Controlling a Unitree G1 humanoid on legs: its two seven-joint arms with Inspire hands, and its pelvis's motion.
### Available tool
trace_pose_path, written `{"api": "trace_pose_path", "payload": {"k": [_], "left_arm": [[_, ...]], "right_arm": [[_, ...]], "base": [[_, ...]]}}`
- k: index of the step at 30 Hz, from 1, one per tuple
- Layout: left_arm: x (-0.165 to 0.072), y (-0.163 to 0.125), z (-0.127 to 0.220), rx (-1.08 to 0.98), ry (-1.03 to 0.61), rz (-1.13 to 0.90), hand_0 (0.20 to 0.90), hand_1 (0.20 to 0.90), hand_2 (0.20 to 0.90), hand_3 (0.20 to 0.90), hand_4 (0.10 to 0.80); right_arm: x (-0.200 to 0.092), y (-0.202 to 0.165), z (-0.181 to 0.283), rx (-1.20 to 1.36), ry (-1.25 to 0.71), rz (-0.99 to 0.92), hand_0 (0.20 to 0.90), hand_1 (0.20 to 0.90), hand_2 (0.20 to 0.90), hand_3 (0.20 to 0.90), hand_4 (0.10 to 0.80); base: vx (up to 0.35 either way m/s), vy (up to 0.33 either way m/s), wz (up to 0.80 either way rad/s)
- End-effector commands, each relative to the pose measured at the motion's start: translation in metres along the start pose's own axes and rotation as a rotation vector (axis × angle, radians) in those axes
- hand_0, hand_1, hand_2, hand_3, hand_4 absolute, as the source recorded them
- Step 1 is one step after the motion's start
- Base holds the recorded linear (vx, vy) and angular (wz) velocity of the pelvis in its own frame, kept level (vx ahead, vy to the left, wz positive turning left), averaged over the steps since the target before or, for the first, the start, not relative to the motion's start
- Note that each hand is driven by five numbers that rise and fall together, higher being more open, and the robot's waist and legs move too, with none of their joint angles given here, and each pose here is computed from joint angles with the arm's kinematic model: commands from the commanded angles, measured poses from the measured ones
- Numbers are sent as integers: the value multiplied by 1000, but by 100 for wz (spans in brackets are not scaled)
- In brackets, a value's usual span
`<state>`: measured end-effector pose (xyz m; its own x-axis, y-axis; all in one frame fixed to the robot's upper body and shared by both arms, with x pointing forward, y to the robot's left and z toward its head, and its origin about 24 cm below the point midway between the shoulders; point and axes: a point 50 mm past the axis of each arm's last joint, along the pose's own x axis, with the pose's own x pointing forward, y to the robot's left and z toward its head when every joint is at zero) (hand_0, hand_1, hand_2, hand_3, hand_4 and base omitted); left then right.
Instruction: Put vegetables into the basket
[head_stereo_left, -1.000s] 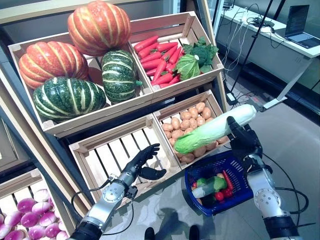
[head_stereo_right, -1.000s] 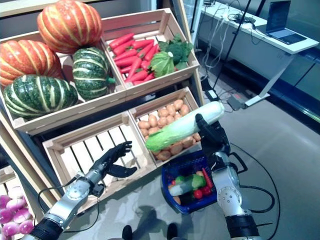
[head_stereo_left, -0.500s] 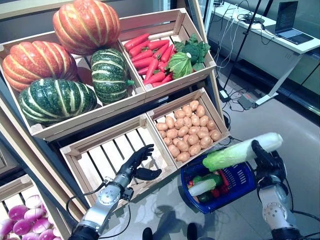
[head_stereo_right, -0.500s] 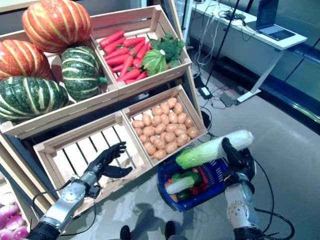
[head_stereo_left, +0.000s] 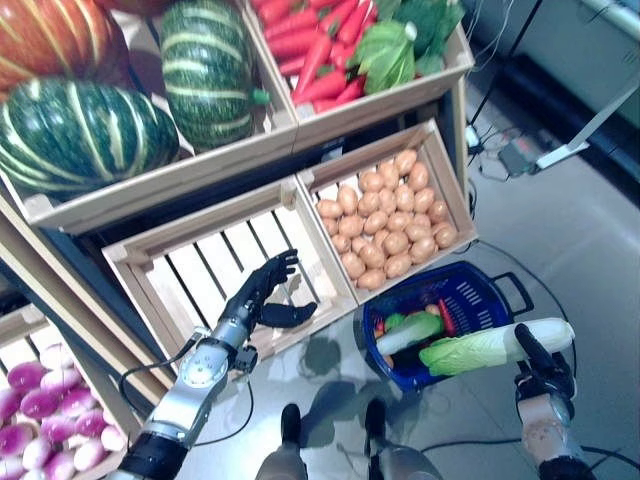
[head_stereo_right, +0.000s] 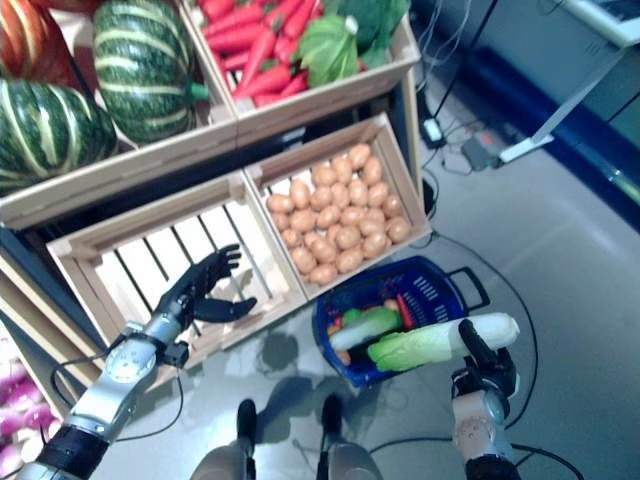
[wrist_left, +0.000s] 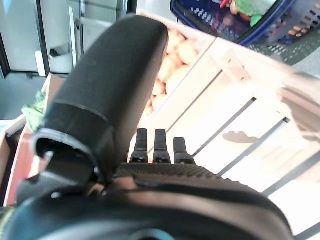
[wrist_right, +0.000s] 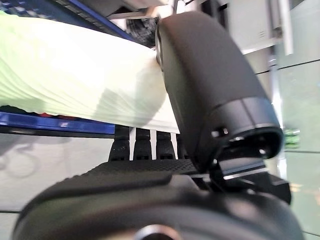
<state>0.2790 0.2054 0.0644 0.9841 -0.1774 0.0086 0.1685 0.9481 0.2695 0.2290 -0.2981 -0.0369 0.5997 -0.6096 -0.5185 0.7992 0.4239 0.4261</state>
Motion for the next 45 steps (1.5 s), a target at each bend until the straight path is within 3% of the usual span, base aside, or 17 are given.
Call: {"api": "trace_pose_path", "payload": {"k": [1,9,17,32,44,45], "left_arm": [[21,10,82,1,-419,18,900,900,900,900,800],[29,4,120,-26,-589,-14,900,900,900,900,800],[30,0,143,-23,-704,-45,900,900,900,900,800],[21,5,153,-19,-728,-91,900,900,900,900,800],[14,4,158,-75,-777,-107,900,900,900,900,800],[13,5,158,-81,-779,-110,900,900,900,900,800]], "right_arm": [[5,51,70,167,-291,207,300,300,300,300,400],[1,110,105,333,-385,331,300,300,300,300,400],[-7,138,146,419,-487,375,300,300,300,300,400],[-2,108,188,339,-598,-40,300,300,300,300,400],[-11,130,194,338,-610,76,300,300,300,300,400],[-11,130,194,356,-603,79,528,528,528,528,552]], "base": [[-192,-108,11],[-150,-80,17],[-106,-39,11],[-8,-25,5],[11,24,2],[34,24,-2]]}}
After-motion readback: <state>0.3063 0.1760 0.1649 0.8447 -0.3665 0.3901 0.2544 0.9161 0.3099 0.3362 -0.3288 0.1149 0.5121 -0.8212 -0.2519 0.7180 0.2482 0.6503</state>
